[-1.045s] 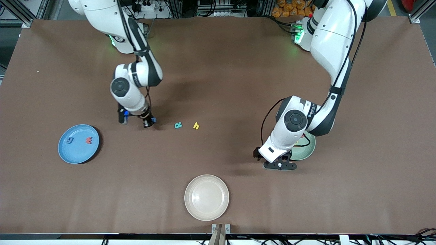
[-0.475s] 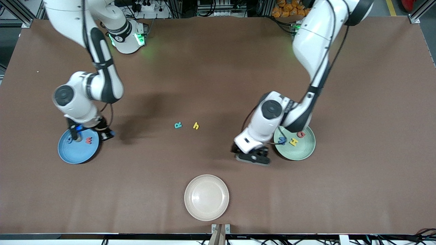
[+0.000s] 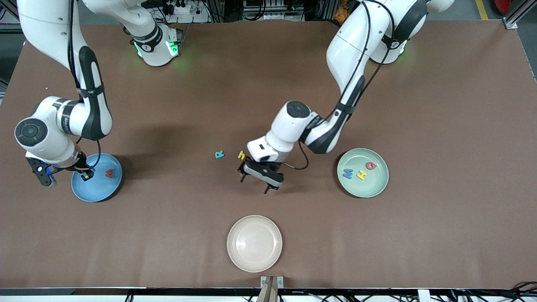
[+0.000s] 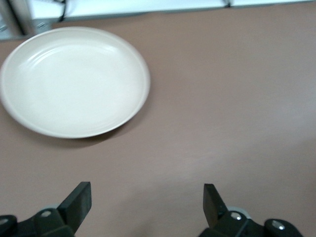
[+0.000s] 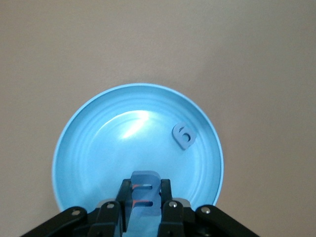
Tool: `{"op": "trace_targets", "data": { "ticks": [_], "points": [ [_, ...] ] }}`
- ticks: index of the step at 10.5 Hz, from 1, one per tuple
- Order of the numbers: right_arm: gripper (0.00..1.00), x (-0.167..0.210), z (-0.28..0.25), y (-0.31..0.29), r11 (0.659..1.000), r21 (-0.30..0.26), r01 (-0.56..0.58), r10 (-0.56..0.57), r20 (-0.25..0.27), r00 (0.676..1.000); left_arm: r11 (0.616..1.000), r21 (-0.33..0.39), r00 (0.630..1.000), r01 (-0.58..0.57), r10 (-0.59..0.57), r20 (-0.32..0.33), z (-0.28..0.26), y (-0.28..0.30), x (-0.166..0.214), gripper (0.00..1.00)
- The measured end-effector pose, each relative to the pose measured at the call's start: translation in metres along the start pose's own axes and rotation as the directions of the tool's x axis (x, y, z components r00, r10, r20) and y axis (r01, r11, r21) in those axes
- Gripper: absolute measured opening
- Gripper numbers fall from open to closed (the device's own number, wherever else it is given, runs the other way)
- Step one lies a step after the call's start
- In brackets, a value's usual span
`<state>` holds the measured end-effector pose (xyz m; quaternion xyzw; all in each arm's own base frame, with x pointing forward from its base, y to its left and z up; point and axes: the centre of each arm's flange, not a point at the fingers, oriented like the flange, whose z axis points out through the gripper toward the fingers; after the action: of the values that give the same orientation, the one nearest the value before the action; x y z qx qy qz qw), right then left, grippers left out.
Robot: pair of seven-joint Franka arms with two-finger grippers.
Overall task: Sort upper and lower case letters into plates
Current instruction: 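Carry the E to the blue plate while the left gripper returns, then lower the left gripper over the teal R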
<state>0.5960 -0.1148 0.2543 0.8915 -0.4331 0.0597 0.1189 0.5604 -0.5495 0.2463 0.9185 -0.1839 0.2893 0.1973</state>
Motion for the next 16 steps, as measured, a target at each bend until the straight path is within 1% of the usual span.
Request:
{"op": "trace_targets", "data": {
  "ticks": [1,2,5,6,7,9,11,13,16],
  "points": [
    [0.3,0.0,0.006,-0.002,1.0,-0.013,0.006,-0.006,-0.002,1.0,0.999,-0.032,0.999,-0.033,0.032,-0.034,-0.001,0.025,-0.007,1.0],
    [0.35,0.0,0.009,-0.003,1.0,-0.019,0.01,-0.01,-0.003,1.0,0.996,-0.047,0.996,-0.07,0.068,-0.051,0.005,0.045,-0.021,1.0],
    [0.74,-0.001,0.011,-0.005,1.0,-0.023,0.013,-0.013,-0.002,1.0,0.983,-0.029,0.982,-0.183,0.182,-0.048,0.034,0.073,-0.072,1.0],
    [0.85,-0.001,0.012,-0.005,1.0,-0.024,0.014,-0.014,-0.001,1.0,0.978,-0.022,0.977,-0.207,0.206,-0.048,0.044,0.076,-0.083,1.0],
    [1.0,-0.002,0.012,-0.005,1.0,-0.024,0.014,-0.014,-0.001,1.0,0.974,-0.019,0.973,-0.225,0.224,-0.055,0.053,0.079,-0.089,1.0],
    [1.0,-0.002,0.012,-0.005,1.0,-0.025,0.015,-0.015,-0.001,1.0,0.974,-0.028,0.972,-0.224,0.222,-0.073,0.06,0.087,-0.091,1.0],
    [1.0,-0.002,0.013,-0.005,1.0,-0.026,0.015,-0.015,-0.001,1.0,0.974,-0.042,0.973,-0.222,0.219,-0.075,0.061,0.102,-0.1,1.0],
    [1.0,-0.002,0.015,-0.005,0.999,-0.03,0.016,-0.016,0.0,1.0,0.968,-0.062,0.969,-0.242,0.238,-0.066,0.061,0.126,-0.118,1.0],
    [1.0,-0.003,0.017,-0.005,0.999,-0.034,0.018,-0.018,0.001,1.0,0.966,-0.055,0.967,-0.252,0.25,-0.036,0.076,0.123,-0.142,1.0]
  ]
}}
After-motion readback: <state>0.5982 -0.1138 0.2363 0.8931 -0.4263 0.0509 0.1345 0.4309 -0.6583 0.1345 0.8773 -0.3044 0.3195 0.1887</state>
